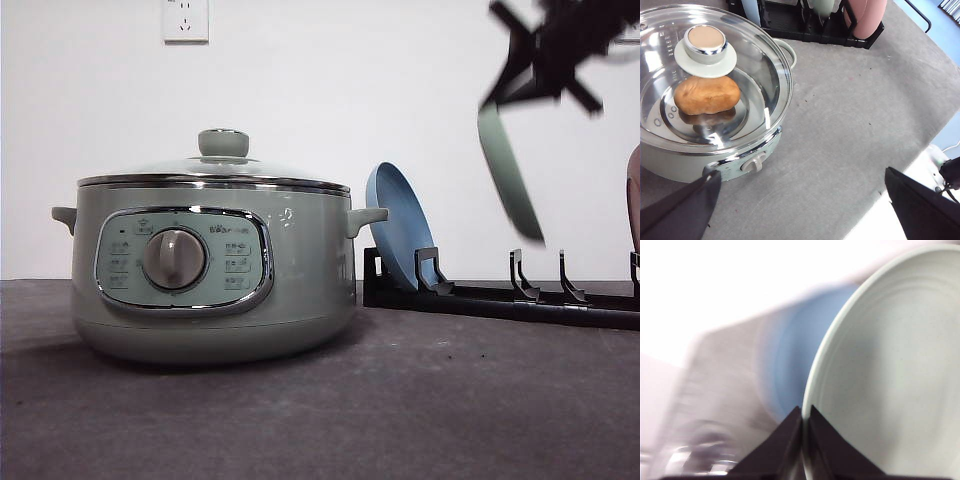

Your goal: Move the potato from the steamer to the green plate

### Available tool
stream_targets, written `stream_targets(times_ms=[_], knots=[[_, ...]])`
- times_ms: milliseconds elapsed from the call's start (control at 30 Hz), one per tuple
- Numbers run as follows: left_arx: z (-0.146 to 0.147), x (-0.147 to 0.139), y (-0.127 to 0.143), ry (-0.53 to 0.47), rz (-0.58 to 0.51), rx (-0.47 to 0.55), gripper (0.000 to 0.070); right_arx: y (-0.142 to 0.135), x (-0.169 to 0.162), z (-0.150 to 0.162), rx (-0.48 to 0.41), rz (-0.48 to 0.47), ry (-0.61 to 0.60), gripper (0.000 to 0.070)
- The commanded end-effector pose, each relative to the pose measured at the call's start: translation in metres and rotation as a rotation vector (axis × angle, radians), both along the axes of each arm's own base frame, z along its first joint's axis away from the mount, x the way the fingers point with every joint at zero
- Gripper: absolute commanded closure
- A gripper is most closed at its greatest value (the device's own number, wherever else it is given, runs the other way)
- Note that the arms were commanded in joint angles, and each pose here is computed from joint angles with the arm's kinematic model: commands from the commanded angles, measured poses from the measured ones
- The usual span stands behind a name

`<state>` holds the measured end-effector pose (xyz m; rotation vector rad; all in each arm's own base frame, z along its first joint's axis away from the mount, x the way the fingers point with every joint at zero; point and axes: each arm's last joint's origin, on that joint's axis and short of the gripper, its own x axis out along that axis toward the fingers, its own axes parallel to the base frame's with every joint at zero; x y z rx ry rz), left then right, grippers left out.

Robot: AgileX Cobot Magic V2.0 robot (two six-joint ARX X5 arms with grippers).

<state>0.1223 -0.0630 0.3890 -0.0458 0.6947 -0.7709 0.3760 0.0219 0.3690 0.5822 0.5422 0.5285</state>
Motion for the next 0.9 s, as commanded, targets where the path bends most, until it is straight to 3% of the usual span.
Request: stream_targets(times_ms=[0,167,400,667,867], knots=[[0.006,0.000,-0.001,-0.032,-0.021,0.000,0.0030,0.001,-0.017,0.033,0.010,0.013,-0.105,0.0700],[0.006,0.000,-0.001,-0.035,-0.023,0.002,0.0030,0.002,-0.063,0.072,-0.011,0.057,-0.204,0.0700],[0.006,0.000,-0.001,-0.035,-0.023,0.002,0.0030,0.010,-0.141,0.092,-0.238,0.138,-0.249,0.0700],[0.007,0.001,-0.001,-0.048,-0.023,-0.004,0.0030,0.032,-0.216,0.076,-0.478,0.237,-0.249,0.0700],[0.008,0.001,-0.001,-0.052,-0.023,-0.005,0.0030,0.045,-0.258,0.042,-0.572,0.326,-0.184,0.0700]])
